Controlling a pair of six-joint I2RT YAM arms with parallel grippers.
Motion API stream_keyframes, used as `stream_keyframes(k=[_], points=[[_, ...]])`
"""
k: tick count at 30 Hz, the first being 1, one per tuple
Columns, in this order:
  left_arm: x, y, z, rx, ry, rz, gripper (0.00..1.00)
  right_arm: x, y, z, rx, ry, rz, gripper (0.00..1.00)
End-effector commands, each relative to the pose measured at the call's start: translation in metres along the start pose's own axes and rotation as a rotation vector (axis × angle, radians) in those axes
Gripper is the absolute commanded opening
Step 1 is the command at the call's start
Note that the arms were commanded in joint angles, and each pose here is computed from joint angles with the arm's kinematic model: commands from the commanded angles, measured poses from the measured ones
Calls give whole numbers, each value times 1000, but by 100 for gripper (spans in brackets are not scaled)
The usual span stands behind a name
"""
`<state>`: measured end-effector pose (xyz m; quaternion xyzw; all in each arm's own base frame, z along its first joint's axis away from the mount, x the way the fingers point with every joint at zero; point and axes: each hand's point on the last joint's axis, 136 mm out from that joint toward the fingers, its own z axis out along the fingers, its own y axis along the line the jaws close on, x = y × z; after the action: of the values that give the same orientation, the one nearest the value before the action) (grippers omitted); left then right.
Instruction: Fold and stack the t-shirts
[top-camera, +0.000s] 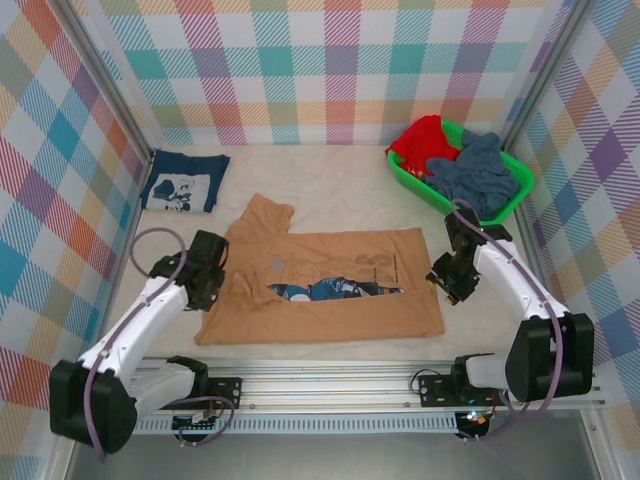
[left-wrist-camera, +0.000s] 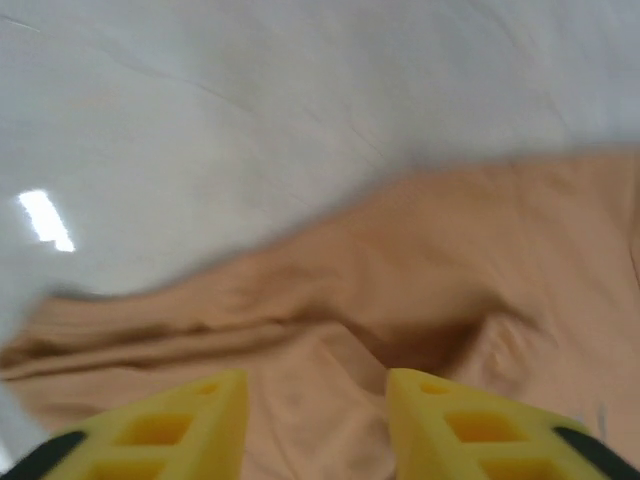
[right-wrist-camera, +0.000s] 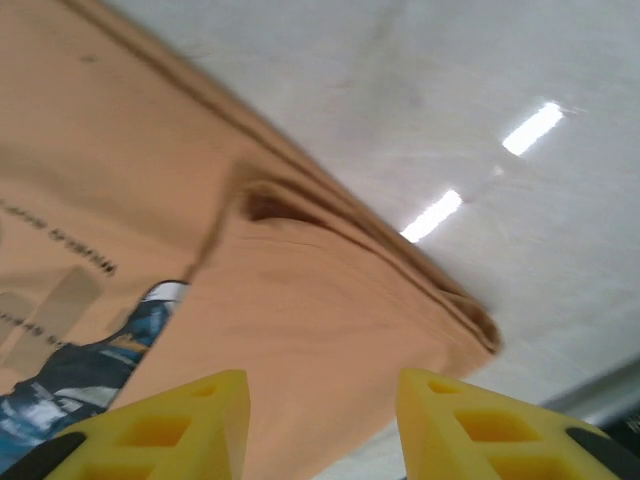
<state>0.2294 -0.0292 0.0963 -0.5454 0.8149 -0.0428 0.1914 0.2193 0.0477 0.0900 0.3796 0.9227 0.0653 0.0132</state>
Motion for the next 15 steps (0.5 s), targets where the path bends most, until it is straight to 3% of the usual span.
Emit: stream_keyframes(k=[1, 7, 15], points=[[48, -36, 17, 117, 172, 173, 50, 1, 35, 13, -113, 45, -181, 43], [88, -47, 27, 186, 286, 242, 47, 7, 42, 29, -137, 100, -212, 45], [101, -30, 43, 58, 318, 306, 37, 9, 38, 38, -117, 122, -197, 44]])
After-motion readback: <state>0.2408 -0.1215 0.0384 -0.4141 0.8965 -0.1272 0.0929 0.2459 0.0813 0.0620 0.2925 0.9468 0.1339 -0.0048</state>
